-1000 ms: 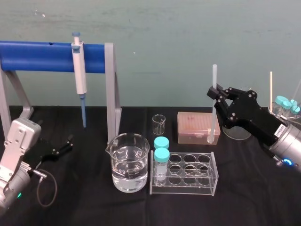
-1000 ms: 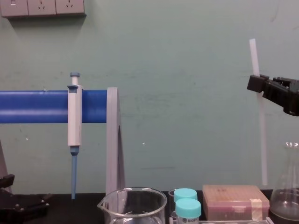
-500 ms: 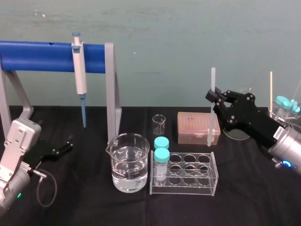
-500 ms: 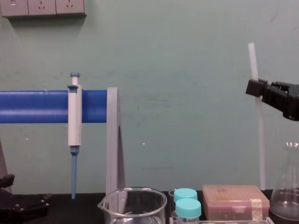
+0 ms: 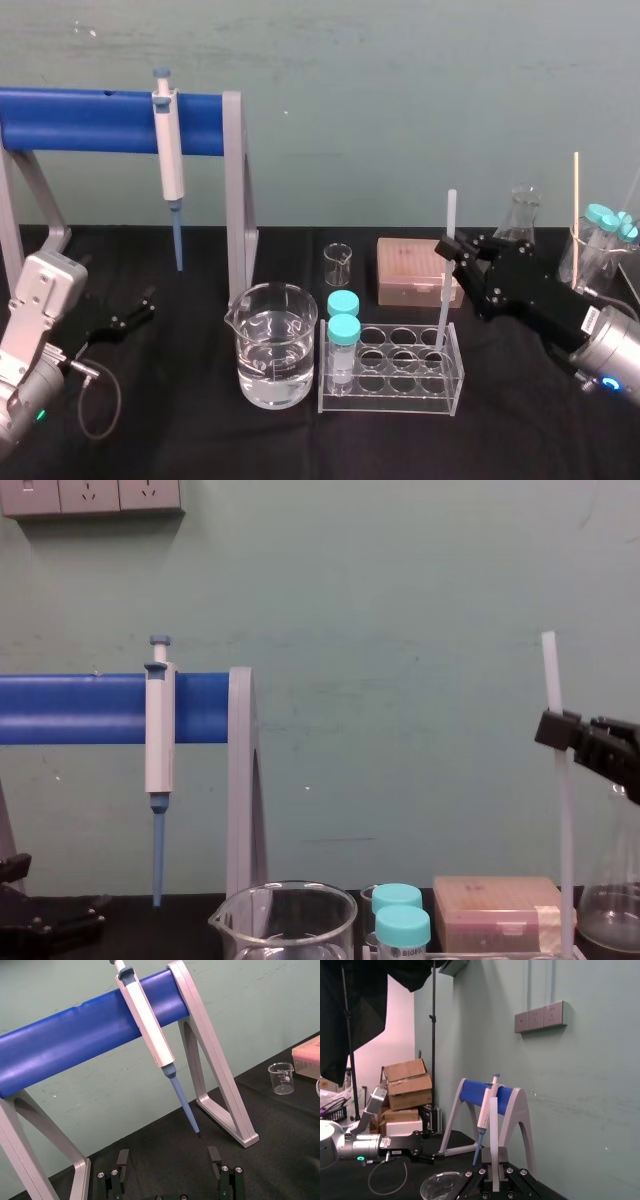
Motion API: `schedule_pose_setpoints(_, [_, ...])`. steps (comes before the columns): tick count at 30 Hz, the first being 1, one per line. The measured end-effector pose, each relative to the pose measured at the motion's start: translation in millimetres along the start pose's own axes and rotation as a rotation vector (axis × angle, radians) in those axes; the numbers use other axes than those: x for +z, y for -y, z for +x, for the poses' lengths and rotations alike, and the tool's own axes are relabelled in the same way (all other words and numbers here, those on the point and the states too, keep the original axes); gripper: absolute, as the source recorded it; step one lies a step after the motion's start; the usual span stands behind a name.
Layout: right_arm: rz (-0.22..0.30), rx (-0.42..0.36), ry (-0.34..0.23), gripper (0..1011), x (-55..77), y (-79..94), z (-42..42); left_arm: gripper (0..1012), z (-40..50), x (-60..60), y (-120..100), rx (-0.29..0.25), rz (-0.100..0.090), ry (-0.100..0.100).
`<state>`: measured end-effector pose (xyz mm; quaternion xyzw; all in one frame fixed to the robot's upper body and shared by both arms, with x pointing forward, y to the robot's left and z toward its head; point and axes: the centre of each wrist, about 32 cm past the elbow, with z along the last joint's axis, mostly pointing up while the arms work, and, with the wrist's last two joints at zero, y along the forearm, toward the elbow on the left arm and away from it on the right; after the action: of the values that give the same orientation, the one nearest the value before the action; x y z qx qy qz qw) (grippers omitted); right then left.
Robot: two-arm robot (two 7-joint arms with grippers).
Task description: Pick up the stirring rod with one hand, then place it down.
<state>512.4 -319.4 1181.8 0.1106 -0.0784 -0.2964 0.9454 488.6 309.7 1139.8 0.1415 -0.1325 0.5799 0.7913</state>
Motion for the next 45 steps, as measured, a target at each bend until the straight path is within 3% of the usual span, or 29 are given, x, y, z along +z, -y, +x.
schedule_pose_setpoints(22, [-0.06,-0.031,-0.018,64,-39.6,0.6,5.9,1000,0.0,0.0,0,0.0,0.0,0.0])
schedule_pose_setpoints(45, [-0.119,-0.081,-0.1,64,-66.3,6.7,-0.5,1000,0.0,0.0,0,0.0,0.0,0.0])
